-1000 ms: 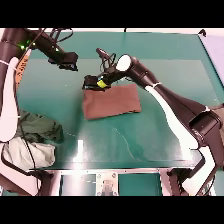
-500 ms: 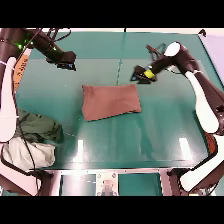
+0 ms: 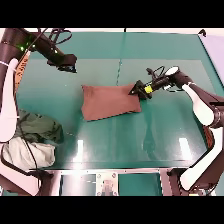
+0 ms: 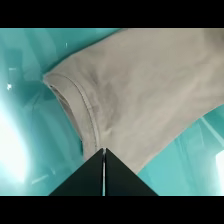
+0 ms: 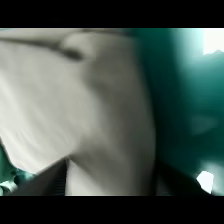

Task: Fold the shirts.

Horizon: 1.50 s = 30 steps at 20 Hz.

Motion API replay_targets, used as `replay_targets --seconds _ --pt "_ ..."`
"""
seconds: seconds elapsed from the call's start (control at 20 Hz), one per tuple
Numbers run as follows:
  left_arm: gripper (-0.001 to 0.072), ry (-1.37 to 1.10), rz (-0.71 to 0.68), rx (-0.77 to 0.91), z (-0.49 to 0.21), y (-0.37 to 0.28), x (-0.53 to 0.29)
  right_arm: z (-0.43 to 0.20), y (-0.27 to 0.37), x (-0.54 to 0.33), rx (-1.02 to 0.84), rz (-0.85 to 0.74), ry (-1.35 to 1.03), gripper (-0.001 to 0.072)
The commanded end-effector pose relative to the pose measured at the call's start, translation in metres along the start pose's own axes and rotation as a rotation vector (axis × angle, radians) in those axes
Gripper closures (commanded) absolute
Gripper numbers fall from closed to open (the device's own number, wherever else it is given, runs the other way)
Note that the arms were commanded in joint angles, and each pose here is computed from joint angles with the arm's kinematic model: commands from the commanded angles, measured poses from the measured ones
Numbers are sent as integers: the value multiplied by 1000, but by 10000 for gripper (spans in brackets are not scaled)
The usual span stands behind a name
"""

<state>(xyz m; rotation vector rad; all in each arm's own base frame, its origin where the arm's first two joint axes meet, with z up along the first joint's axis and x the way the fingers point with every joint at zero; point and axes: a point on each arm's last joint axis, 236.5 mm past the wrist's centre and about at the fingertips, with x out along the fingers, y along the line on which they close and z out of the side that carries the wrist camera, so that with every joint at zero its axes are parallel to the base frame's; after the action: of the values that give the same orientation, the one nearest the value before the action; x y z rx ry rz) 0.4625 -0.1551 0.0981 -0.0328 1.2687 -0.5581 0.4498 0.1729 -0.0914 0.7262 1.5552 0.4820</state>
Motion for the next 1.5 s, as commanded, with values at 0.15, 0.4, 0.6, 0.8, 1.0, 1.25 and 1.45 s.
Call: replay_targets --seconds 0.15,0.4,0.6,0.8,1.0,1.25,1.45 --pt "684 21 -4 -9 -5 2 6 19 79 -40 -135 137 -68 694" --pt "684 22 -4 -9 -6 2 6 37 107 -213 -165 130 -357 694" --pt "684 26 -5 0 -7 1 6 22 48 -345 -34 27 -615 695" --pt "684 41 -9 18 -10 1 6 -17 -35 -464 175 -38 -874 695" --pt "684 40 -9 18 -10 1 6 -84 -112 -525 394 -111 -982 695" --pt "684 40 -10 25 -10 1 6 -173 -169 -551 706 -258 -1013 695" --pt "684 40 -13 25 -10 0 6 -241 -204 -534 962 -440 -867 694"
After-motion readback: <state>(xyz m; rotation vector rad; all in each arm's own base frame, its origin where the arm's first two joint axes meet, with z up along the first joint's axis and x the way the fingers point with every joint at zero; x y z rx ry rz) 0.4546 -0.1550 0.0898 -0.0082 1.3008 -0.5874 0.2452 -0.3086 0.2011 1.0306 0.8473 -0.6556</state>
